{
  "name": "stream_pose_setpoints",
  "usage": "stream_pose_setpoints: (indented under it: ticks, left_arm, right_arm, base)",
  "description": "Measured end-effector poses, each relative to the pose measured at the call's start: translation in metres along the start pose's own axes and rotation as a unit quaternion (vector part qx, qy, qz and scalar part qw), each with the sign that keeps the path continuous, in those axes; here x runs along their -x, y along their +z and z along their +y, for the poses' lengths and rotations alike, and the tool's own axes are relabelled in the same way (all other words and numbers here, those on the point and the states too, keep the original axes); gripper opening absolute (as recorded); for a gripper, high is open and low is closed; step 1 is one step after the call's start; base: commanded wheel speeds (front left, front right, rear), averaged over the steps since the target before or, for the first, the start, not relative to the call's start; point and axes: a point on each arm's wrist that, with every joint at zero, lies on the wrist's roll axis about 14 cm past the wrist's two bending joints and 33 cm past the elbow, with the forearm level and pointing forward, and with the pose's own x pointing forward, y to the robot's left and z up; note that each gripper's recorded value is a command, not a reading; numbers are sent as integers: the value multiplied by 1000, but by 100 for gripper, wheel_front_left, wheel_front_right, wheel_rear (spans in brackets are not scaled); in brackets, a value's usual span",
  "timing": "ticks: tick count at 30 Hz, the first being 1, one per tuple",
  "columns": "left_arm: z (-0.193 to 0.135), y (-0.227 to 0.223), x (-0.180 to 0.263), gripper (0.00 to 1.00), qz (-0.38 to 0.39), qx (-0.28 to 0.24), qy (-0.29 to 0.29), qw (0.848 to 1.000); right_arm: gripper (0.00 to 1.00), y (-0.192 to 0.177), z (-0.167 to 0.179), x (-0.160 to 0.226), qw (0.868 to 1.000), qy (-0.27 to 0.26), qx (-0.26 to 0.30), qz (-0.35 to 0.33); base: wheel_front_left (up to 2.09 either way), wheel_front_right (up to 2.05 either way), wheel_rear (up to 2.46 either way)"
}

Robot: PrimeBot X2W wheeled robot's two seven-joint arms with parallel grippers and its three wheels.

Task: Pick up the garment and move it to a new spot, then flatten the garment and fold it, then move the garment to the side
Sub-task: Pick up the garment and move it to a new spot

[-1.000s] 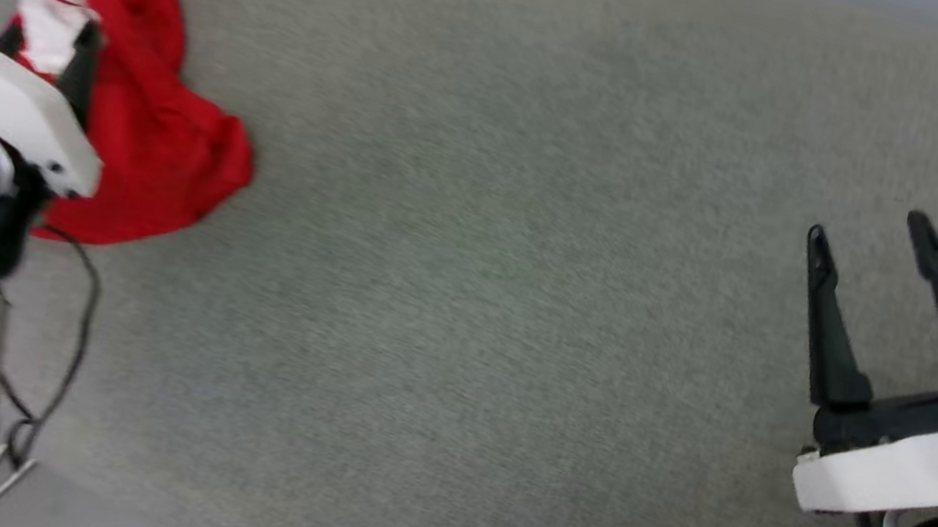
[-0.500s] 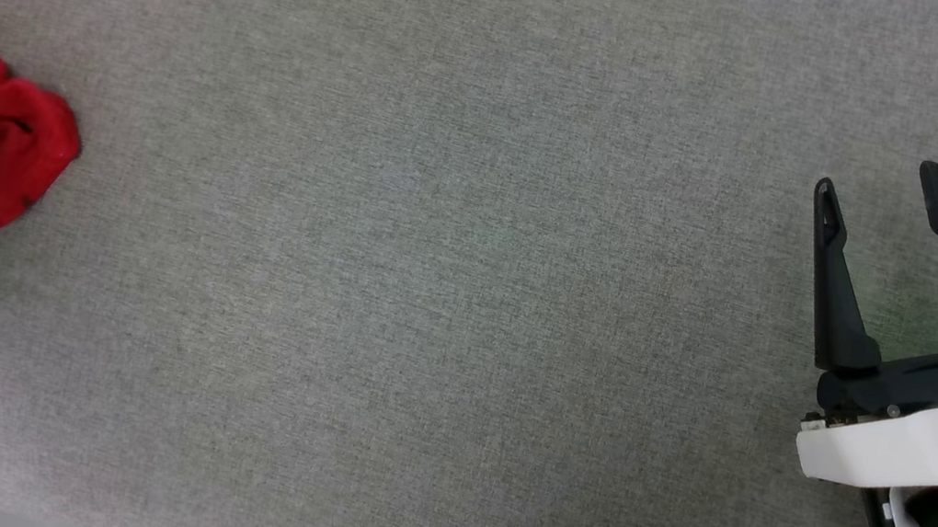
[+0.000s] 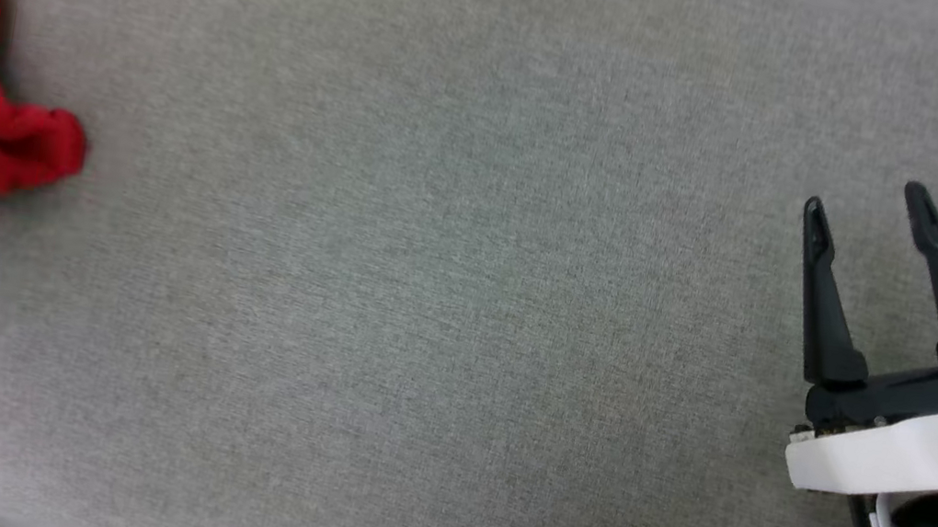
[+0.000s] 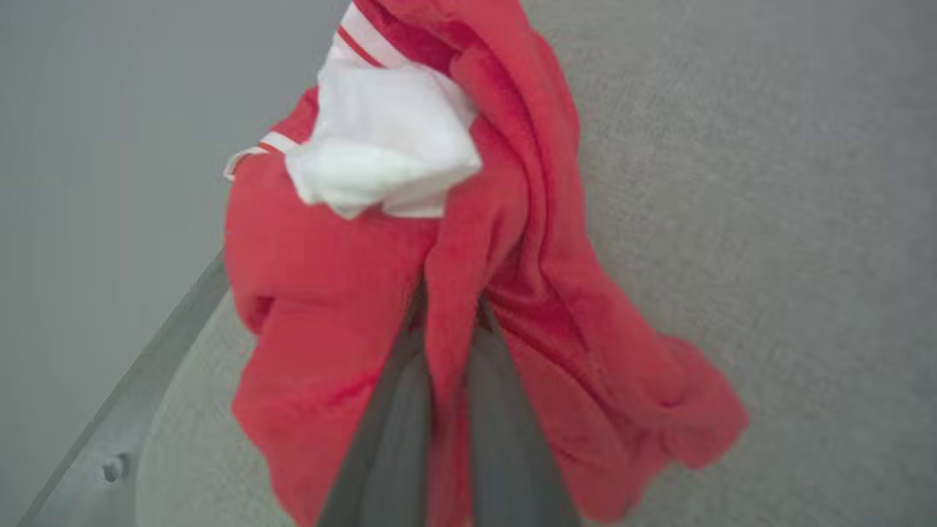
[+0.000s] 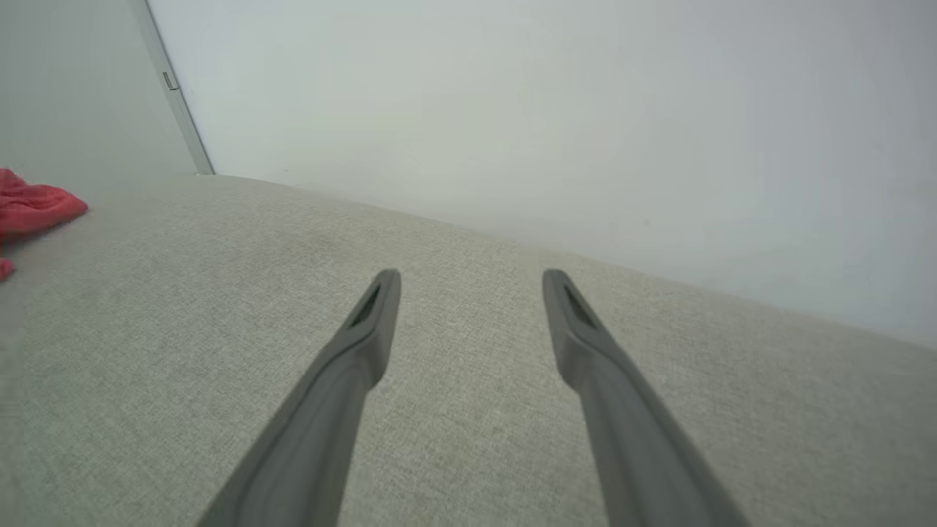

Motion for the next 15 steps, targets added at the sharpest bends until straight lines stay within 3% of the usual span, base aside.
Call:
stream_pose_setpoints:
  ticks: [6, 15]
  left_arm:
    - [2, 72, 39, 0, -154, -22, -7, 988]
    - [-13, 147, 115, 0, -335, -37, -45, 941]
  right_arm:
    - [100, 24, 8, 14, 1000, -4, -3, -21]
    - [100, 62, 13, 44, 998, -19, 1, -53]
  base:
    - [0, 0, 0]
    - [0, 0, 0]
